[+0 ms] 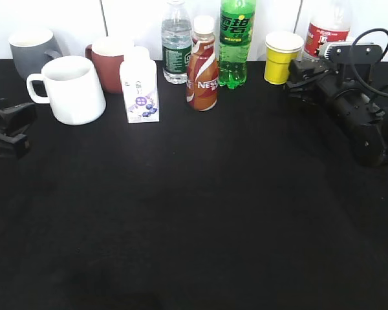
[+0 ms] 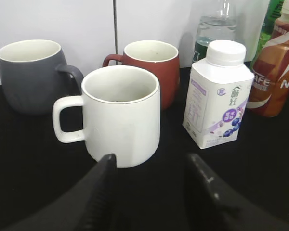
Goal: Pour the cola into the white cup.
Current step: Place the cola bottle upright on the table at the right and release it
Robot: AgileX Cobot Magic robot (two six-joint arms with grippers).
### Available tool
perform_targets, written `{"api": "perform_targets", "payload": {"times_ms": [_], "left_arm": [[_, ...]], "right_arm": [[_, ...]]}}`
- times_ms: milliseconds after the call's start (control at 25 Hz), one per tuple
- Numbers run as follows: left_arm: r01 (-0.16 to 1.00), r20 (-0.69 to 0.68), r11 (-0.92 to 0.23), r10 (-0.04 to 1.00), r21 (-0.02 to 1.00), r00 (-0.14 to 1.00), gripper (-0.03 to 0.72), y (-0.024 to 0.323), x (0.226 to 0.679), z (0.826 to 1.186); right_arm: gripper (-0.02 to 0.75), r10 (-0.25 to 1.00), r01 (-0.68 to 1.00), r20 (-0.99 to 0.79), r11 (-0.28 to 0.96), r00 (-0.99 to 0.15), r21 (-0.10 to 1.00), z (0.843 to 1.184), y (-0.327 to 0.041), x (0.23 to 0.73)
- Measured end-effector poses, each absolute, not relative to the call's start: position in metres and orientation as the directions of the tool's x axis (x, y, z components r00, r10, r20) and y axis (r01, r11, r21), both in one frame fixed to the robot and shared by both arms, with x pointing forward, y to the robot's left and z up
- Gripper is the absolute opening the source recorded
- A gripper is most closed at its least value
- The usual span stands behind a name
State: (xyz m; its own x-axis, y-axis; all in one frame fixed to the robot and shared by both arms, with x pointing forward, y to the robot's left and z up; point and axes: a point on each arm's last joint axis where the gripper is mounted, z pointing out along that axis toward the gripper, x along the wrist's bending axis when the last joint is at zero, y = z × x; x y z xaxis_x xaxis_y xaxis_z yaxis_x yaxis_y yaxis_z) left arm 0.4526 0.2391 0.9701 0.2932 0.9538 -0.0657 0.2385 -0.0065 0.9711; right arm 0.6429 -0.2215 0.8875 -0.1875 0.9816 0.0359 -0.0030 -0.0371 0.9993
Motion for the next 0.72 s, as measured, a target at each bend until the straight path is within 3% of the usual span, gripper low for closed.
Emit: {"api": "perform_targets", "payload": {"times_ms": [160, 480, 640, 720], "left_arm": [[0.242, -0.067, -0.006, 0.954, 0.970, 0.292, 0.349, 0.239, 0.453, 0.970], [0.260, -0.067, -0.011, 0.955, 0.965, 0.290, 0.350, 0.239, 0.452, 0.968], [0.428, -0.057, -0.060, 0.965, 0.902, 0.255, 0.351, 0.241, 0.457, 0.993], [0.612, -0.045, -0.099, 0.975, 0.784, 0.216, 0.351, 0.243, 0.459, 1.008]], "right_arm": [[0.636, 0.982, -0.006, 0.036, -0.038, -0.188, 0.999, 0.888, -0.222, 0.643], [0.644, 0.982, 0.042, 0.022, -0.014, -0.186, 0.999, 0.900, -0.229, 0.604], [0.633, 0.975, 0.176, 0.014, 0.026, -0.223, 0.984, 0.954, -0.229, 0.585], [0.614, 0.980, 0.480, 0.063, 0.037, -0.190, 0.876, 0.969, -0.234, 0.560]]}}
